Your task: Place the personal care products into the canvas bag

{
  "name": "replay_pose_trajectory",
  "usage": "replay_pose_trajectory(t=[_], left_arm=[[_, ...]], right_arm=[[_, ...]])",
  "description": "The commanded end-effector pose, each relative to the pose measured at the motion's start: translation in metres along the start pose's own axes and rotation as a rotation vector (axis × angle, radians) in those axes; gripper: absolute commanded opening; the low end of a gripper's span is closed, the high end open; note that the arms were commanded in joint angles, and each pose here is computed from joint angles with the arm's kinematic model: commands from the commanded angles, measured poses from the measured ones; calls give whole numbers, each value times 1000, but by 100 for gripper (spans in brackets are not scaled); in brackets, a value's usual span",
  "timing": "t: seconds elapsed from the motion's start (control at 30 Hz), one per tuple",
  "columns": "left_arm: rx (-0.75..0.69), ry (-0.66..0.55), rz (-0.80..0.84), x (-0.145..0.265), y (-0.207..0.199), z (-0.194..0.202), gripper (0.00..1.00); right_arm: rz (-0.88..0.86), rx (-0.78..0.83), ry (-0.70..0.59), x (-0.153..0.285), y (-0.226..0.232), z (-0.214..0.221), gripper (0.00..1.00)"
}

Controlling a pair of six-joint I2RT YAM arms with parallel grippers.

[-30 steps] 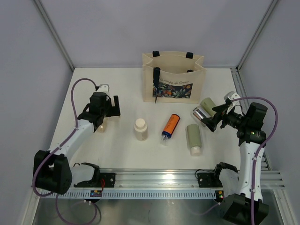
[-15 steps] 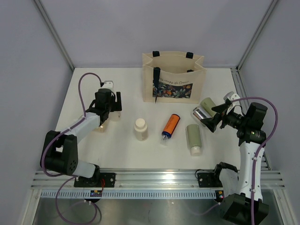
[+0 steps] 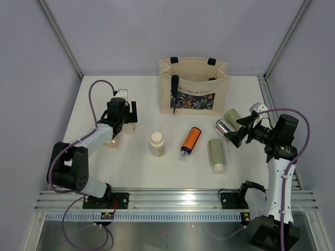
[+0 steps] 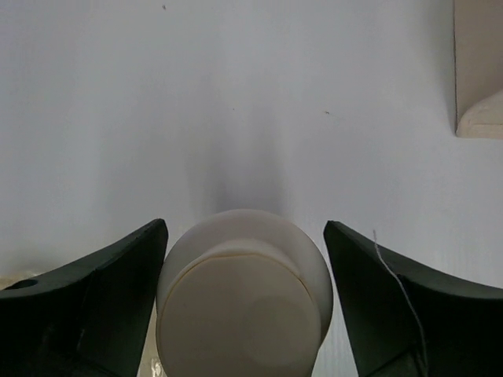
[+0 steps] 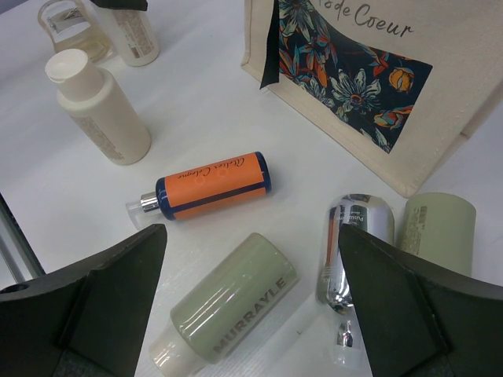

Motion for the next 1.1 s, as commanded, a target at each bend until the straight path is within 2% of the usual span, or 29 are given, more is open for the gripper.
replay_pose_trajectory(t=[0.0, 0.13, 0.27, 0.3, 0.37, 0.4, 0.5, 0.53, 0.63, 0.97, 1.07], left_arm=[[24, -12, 19, -1, -8, -17, 88], [31, 37, 10, -1, -7, -7, 92], [47, 43, 3, -6, -7, -4, 85], [54, 41, 4, -6, -8, -5, 78], [60, 42, 10, -7, -9, -6, 70], [62, 40, 10, -7, -10, -7, 58], [67, 35, 30, -5, -12, -12, 33], [72, 41, 59, -2, -16, -14, 18], [134, 38, 122, 11, -26, -35, 0], [581, -29, 564, 92, -87, -120, 0], [659, -67, 663, 116, -104, -139, 0]], right_arm=[[-18, 8, -6, 0, 3, -1, 100], [-20, 10, -7, 1, 4, -1, 99], [-18, 10, -6, 1, 4, -2, 99], [-19, 10, -6, 1, 4, -1, 99], [-17, 13, -5, 1, 4, -1, 100], [-17, 15, -5, 1, 4, -1, 100], [-15, 15, -2, 1, 4, -1, 99], [-13, 19, -3, 1, 4, -1, 100], [-14, 18, -2, 1, 4, -1, 99], [-15, 16, -3, 1, 4, -2, 99], [-15, 15, -3, 1, 4, -2, 100]])
Point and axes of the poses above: each gripper's point midway between its finger pads, its own x axis back along the fingers, its own y axis along the line the jaws close on, z = x × y, the point moved 3 cm from there along x, back along the fingers, and after that the axes turned 6 degrees about x, right-handed, at the moved point
